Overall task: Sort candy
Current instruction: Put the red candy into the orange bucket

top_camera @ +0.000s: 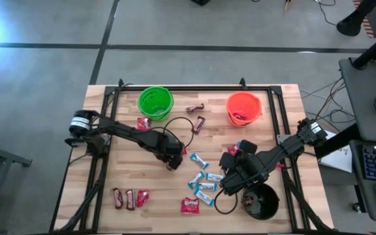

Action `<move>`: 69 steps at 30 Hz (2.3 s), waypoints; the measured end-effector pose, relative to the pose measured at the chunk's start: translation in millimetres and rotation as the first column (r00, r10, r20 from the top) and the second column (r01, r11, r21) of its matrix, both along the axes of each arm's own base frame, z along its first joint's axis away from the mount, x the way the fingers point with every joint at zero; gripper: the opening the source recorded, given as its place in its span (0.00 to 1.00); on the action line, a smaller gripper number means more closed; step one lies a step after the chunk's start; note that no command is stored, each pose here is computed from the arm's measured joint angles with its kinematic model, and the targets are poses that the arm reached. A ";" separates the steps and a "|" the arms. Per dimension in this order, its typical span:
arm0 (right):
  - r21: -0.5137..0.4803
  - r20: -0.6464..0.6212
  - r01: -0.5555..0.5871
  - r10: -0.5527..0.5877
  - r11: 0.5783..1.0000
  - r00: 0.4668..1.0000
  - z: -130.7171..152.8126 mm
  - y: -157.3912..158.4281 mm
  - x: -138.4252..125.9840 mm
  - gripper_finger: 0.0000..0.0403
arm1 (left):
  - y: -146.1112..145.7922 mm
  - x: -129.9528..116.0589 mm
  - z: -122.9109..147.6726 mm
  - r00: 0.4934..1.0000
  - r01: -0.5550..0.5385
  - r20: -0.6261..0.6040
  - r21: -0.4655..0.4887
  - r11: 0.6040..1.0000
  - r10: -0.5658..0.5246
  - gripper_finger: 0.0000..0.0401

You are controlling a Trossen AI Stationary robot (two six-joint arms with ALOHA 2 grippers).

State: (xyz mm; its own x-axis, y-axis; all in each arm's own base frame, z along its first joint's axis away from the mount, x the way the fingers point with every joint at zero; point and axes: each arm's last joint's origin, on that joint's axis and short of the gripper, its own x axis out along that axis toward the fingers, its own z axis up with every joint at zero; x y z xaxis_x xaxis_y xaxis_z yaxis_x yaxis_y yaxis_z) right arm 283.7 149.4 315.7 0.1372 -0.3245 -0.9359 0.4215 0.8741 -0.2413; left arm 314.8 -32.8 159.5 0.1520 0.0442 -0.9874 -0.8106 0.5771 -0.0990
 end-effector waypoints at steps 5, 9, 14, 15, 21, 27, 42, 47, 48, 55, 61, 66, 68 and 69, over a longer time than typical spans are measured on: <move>-0.001 0.002 -0.001 0.001 1.000 1.000 0.2 0.0 0.0 0.43 | -2.2 -1.3 13.8 0.998 0.024 -0.052 0.035 0.999 -0.023 0.00; -0.002 0.000 -0.002 0.002 1.000 1.000 0.2 -0.1 -0.1 0.43 | -1.6 -4.1 18.7 0.994 0.050 -0.095 0.049 0.998 -0.045 0.00; -0.001 0.002 -0.002 0.002 1.000 1.000 0.2 0.6 -0.3 0.43 | -2.8 -0.6 29.5 0.994 0.088 -0.065 0.057 0.995 -0.084 0.00; -0.001 0.002 -0.002 0.002 1.000 1.000 0.2 0.7 -0.4 0.43 | -3.0 1.1 32.8 0.993 0.103 -0.056 0.058 0.993 -0.100 0.00; 0.004 0.012 0.028 -0.028 1.000 1.000 0.2 0.7 -0.4 0.43 | -2.9 12.0 60.3 0.979 0.204 -0.028 0.118 0.972 -0.202 0.00; 0.047 0.006 0.082 -0.082 0.996 0.997 -0.2 1.8 -1.0 0.43 | 3.9 20.4 96.0 0.946 0.321 -0.030 0.201 0.925 -0.322 0.00; 0.105 0.067 0.234 -0.241 0.967 0.968 -0.2 30.3 -18.4 0.43 | 55.7 30.6 131.6 0.824 0.554 -0.081 0.321 0.768 -0.560 0.00; 0.121 0.084 0.290 -0.301 0.949 0.950 -0.3 34.4 -21.1 0.43 | 75.5 33.6 135.0 0.775 0.611 -0.073 0.344 0.713 -0.628 0.00; 0.123 0.087 0.300 -0.311 0.946 0.946 -0.3 34.5 -21.2 0.43 | 79.2 34.2 136.6 0.766 0.618 -0.069 0.351 0.703 -0.639 0.00; 0.139 0.104 0.367 -0.383 0.920 0.918 -0.6 34.4 -20.8 0.43 | 105.3 38.4 150.3 0.704 0.653 -0.017 0.408 0.637 -0.710 0.00; 0.150 0.113 0.414 -0.432 0.898 0.895 -1.4 34.7 -20.4 0.43 | 125.0 39.4 163.6 0.660 0.667 0.006 0.456 0.589 -0.751 0.00; 0.137 0.136 0.417 -0.434 0.898 0.891 -1.6 33.9 -19.3 0.43 | 134.9 43.1 169.0 0.610 0.699 0.017 0.460 0.548 -0.793 0.00; 0.126 0.174 0.433 -0.449 0.893 0.876 -1.3 31.9 -17.9 0.43 | 136.3 45.9 172.3 0.589 0.708 0.022 0.470 0.528 -0.808 0.00; 0.123 0.191 0.445 -0.461 0.887 0.867 -1.1 31.1 -17.3 0.43 | 136.9 47.6 174.1 0.579 0.712 0.018 0.477 0.516 -0.815 0.00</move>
